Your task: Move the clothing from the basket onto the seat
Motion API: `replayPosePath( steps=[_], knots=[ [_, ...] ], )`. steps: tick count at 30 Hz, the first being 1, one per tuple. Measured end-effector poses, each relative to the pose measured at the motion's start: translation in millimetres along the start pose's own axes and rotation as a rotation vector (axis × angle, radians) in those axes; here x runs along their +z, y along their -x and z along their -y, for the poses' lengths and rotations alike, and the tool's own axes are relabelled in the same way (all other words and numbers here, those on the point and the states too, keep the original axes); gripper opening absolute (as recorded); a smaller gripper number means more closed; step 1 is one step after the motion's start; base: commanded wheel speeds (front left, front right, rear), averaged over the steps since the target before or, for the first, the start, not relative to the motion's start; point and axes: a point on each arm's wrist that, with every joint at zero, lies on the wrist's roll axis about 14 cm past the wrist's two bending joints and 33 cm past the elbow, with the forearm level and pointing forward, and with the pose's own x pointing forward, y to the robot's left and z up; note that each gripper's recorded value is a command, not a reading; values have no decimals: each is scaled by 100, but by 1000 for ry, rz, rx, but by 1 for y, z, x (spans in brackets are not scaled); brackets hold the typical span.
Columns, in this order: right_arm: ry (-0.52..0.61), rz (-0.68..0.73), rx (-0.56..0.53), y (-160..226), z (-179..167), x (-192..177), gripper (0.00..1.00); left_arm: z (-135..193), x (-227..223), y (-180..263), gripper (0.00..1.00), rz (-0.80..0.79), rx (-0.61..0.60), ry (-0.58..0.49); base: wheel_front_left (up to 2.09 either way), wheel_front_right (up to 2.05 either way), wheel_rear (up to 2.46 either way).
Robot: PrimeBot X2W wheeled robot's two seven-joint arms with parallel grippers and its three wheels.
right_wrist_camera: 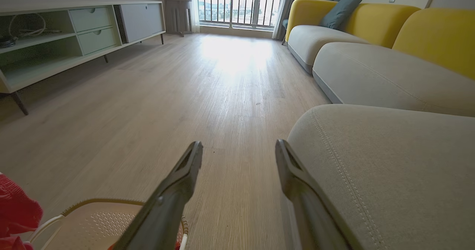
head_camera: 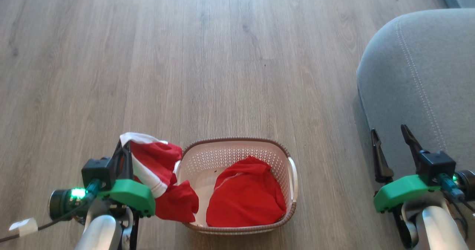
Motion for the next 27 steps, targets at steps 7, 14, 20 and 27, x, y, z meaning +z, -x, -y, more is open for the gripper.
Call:
replayPosePath(
  steps=[7, 14, 20, 27],
  knots=[
    [9, 15, 13, 2, -4, 6, 100, 5, 9, 5, 0, 28, -40, 10, 0, 0, 0],
    [8, -3, 32, 7, -11, 0, 100, 7, 14, 12, 0, 46, -97, 20, 0, 0, 0],
    [8, 3, 40, 7, -13, 2, 100, 3, 16, 15, 0, 54, -105, 24, 0, 0, 0],
    [8, 4, 44, 8, -15, 2, 100, 1, 16, 15, 0, 55, -108, 21, 0, 0, 0]
  ],
)
